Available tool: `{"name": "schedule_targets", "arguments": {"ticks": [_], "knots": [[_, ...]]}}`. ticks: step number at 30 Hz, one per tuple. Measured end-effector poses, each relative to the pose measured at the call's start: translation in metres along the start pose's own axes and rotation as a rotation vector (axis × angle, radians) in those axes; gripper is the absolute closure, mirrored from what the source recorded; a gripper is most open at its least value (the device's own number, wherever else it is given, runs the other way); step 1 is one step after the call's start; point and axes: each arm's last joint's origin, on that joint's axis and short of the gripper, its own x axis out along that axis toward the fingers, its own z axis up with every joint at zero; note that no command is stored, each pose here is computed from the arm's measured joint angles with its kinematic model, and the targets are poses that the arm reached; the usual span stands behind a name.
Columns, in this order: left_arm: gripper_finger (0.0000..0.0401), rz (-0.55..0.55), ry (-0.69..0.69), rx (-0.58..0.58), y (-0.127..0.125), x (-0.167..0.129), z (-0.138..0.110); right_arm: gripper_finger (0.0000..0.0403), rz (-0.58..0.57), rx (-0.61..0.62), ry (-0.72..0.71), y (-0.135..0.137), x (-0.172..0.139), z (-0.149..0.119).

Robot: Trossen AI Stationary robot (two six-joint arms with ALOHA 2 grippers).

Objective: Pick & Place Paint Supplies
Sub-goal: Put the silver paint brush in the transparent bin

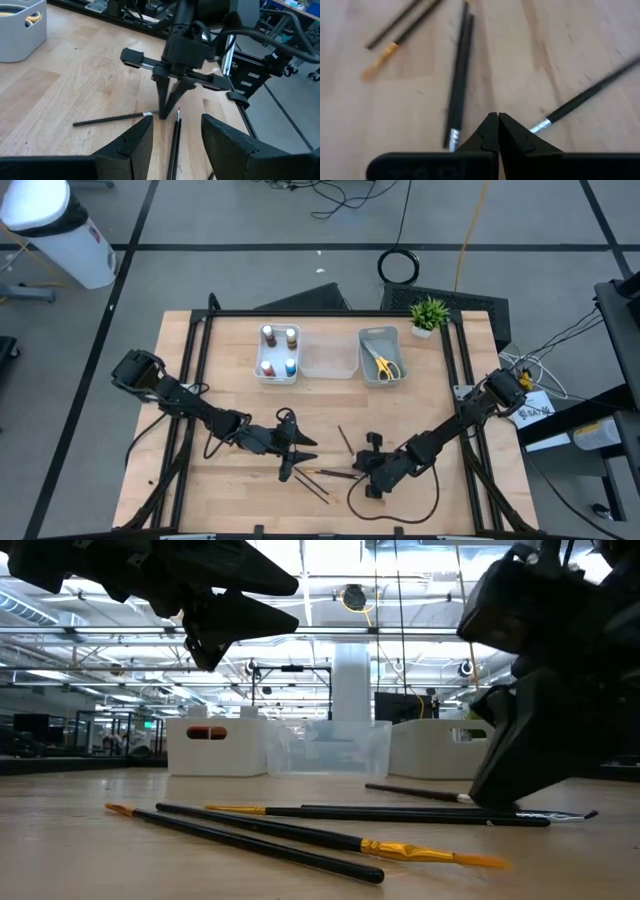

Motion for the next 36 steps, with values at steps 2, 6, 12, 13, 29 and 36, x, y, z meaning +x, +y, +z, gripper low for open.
{"name": "schedule_targets", "arguments": {"ticks": [2, 6, 12, 13, 29, 36], "knots": [[0.0226, 0.0, 0.0, 0.0, 0.0, 0.0, 0.0, 0.0403, 0.0, 0.0, 0.0, 0.0, 0.0, 0.0], [0.0226, 0.0, 0.0, 0.0, 0.0, 0.0, 0.0, 0.0403, -0.003, -0.001, 0.0, -0.001, 0.001, 0.001], [0.0226, 0.0, 0.001, 0.001, 0.0, 0.0, 0.0, 0.0403, -0.022, 0.004, -0.06, 0.0, -0.01, 0.009], [0.0226, 0.0, 0.001, 0.001, 0.0, 0.0, 0.0, 0.0403, -0.034, 0.014, -0.06, -0.001, -0.012, 0.01], [0.0226, 0.001, 0.002, 0.001, 0.0, 0.0, 0.0, 0.0403, -0.093, 0.102, 0.044, -0.004, -0.019, 0.003], [0.0226, 0.001, 0.003, 0.001, 0.0, 0.0, 0.0, 0.0403, -0.095, 0.098, 0.056, -0.004, -0.015, 0.0]]}}
